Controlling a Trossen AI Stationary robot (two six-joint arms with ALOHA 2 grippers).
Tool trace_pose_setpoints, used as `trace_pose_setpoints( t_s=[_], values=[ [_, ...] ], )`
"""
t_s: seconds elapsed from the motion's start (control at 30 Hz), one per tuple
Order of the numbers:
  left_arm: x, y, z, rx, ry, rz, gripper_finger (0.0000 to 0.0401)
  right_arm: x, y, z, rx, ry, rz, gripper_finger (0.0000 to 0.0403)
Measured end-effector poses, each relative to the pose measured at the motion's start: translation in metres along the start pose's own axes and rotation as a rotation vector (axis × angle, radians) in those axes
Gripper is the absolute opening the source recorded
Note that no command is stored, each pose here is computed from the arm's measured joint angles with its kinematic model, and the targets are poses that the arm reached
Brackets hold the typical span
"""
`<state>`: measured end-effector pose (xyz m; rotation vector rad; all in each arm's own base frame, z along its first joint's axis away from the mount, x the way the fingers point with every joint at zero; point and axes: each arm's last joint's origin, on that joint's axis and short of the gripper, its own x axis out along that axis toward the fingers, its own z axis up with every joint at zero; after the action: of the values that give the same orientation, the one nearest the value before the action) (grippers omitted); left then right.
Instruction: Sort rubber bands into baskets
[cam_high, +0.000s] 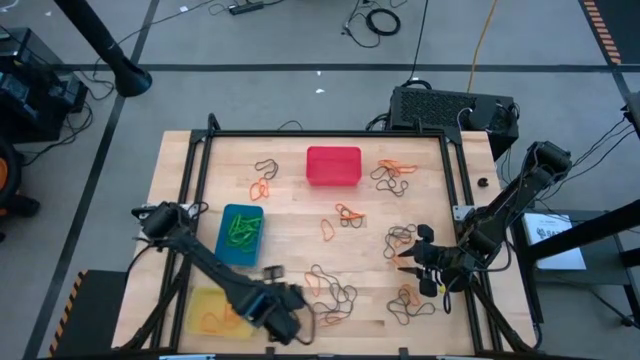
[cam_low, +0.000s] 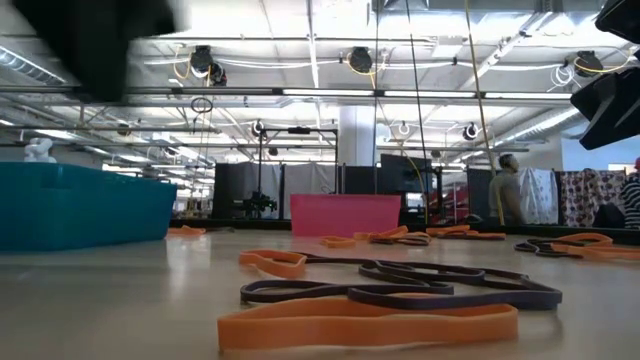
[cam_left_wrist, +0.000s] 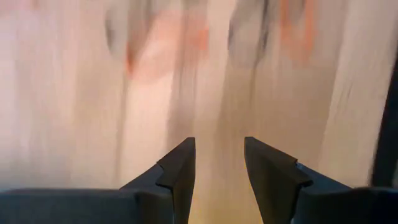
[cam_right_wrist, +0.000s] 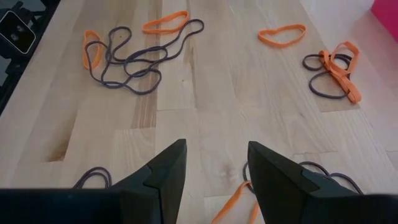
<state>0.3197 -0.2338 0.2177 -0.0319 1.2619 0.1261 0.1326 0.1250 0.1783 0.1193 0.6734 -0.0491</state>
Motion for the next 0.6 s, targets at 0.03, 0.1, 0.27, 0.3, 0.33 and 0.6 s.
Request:
trace_pose_setpoints(
  t_s=[0.03, 0.1, 0.27, 0.3, 0.33, 0.6],
  values=[
    [0.001, 0.002, 0.008, 0.037, -0.066, 0.005, 0.0145, 0.0, 0.0, 0.0, 0.0, 0.0, 0.0, 0.0164],
    [0.005, 0.006, 0.024, 0.097, -0.186, 0.008, 0.0145, 0.0, 0.0, 0.0, 0.0, 0.0, -0.001, 0.0164],
    [0.024, 0.027, 0.046, 0.17, -0.279, -0.007, 0.0145, 0.0, 0.0, 0.0, -0.001, 0.0, 0.0, 0.0164],
    [0.029, 0.032, 0.047, 0.174, -0.275, -0.01, 0.0145, 0.0, 0.0, 0.0, -0.001, 0.0, 0.001, 0.0164],
    [0.034, 0.036, 0.047, 0.181, -0.263, -0.011, 0.0145, 0.0, 0.0, 0.0, -0.001, 0.0, 0.001, 0.0164],
    [0.066, 0.052, 0.036, 0.214, -0.189, -0.111, 0.0145, 0.006, -0.009, -0.016, 0.0, 0.032, -0.029, 0.0164]
  ],
)
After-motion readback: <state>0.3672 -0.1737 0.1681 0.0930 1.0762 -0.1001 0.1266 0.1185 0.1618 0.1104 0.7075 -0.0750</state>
